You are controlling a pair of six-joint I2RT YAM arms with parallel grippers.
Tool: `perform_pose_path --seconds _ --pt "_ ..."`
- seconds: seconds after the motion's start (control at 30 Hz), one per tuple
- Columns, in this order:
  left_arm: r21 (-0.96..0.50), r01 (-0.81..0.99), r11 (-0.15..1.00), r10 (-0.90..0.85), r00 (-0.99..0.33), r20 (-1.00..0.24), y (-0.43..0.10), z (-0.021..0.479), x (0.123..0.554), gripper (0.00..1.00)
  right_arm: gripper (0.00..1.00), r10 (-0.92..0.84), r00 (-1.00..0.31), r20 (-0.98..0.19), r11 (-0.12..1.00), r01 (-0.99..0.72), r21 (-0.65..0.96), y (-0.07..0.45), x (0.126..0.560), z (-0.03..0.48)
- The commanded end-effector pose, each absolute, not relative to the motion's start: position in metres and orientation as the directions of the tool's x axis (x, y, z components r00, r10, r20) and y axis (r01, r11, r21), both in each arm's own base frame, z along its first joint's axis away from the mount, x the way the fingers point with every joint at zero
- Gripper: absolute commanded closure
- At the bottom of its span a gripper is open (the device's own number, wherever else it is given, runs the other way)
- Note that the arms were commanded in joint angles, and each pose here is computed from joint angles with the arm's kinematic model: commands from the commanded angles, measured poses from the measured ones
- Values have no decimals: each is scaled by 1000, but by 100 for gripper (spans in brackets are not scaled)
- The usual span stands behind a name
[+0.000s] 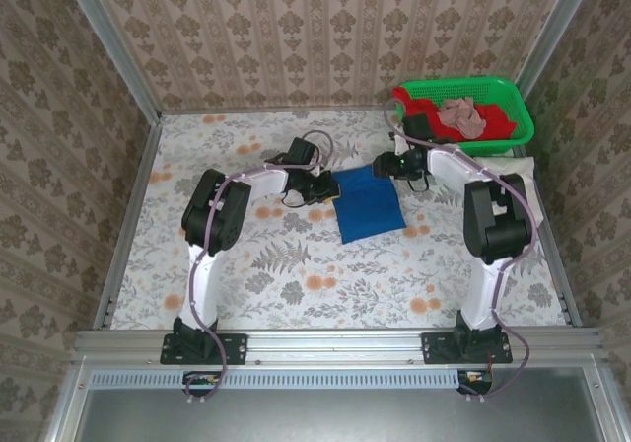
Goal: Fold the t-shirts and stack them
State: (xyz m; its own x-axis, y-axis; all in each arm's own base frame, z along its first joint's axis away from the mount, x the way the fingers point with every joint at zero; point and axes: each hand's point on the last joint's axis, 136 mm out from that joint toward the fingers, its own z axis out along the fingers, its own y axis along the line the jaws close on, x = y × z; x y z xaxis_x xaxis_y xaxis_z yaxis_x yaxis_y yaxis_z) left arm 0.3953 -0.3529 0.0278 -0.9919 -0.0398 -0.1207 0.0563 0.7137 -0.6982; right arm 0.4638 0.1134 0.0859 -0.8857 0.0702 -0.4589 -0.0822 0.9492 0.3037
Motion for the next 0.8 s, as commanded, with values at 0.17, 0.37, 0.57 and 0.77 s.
perform_pose_path --seconds 0.17,0.37,0.57,0.77 --pt "-649 -12 760 -36 -999 -23 -339 -1 378 83 29 125 -912 -391 885 -75 459 113 419 90" --pt "-650 -9 760 -25 -1000 -17 -340 -2 378 82 29 138 -937 -320 854 -51 517 121 406 65" --pt "-649 -22 761 -30 -1000 -1 -339 -6 375 80 29 125 -952 -279 838 -50 544 128 409 40" --pt "-649 -36 760 -34 -999 16 -339 -10 374 79 28 130 -954 -270 837 -41 545 129 410 30"
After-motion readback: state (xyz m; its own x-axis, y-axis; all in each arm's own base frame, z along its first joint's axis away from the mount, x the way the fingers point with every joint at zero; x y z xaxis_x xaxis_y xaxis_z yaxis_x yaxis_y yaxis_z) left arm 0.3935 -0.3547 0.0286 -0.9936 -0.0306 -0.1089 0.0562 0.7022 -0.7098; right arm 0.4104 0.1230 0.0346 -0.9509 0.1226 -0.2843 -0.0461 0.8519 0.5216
